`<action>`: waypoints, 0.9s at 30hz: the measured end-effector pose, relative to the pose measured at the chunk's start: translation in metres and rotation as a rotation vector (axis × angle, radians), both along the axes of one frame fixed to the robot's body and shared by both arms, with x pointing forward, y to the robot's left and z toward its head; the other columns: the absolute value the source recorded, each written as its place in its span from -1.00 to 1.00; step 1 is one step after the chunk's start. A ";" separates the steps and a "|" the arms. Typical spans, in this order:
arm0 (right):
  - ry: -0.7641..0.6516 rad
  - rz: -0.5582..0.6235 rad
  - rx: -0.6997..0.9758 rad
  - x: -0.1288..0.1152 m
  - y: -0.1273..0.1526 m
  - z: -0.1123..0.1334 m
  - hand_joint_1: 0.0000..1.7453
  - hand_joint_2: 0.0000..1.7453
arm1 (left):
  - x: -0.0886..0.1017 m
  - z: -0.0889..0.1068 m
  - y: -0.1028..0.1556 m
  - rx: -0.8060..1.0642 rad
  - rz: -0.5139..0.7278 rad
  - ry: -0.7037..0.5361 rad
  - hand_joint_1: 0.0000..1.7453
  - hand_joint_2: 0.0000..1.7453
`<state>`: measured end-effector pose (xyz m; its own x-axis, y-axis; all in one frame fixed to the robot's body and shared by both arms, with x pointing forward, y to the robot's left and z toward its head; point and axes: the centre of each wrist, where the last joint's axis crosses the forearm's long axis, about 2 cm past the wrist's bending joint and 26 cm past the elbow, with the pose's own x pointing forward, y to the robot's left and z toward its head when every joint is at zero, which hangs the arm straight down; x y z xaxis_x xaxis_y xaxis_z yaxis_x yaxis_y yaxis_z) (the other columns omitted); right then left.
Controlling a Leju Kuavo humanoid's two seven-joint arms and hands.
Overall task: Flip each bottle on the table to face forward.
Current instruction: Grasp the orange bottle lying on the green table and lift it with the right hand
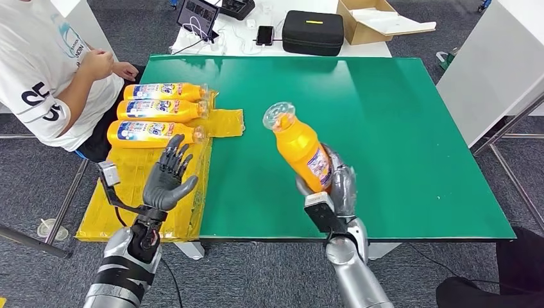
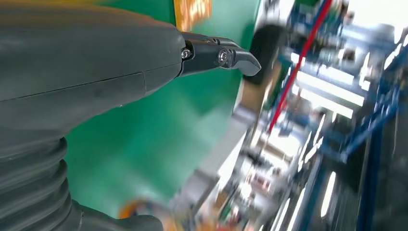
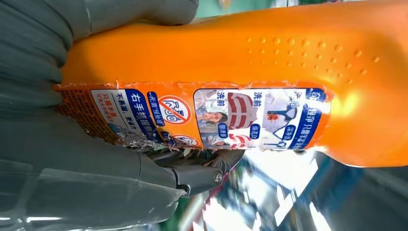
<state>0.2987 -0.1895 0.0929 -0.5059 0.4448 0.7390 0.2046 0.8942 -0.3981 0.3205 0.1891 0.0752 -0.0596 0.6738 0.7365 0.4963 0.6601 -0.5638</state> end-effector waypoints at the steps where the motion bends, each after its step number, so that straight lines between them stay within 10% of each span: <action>1: 0.024 0.027 0.010 -0.002 0.007 -0.006 1.00 1.00 | -0.001 0.001 -0.005 0.000 -0.027 -0.009 -1.00 1.00; 14: 0.125 0.248 -0.058 -0.015 0.097 -0.024 1.00 1.00 | -0.006 0.009 -0.042 0.063 -0.214 -0.066 -1.00 1.00; 27: 0.099 0.304 -0.134 -0.013 0.123 -0.012 1.00 1.00 | -0.004 0.005 -0.045 0.080 -0.268 -0.031 -1.00 1.00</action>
<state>0.2856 -0.0668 0.0810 -0.5593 0.3810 0.7362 -0.1090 0.8466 -0.5209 0.3166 0.1437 0.0800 0.0899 0.6083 0.7886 0.6754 0.5447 -0.4972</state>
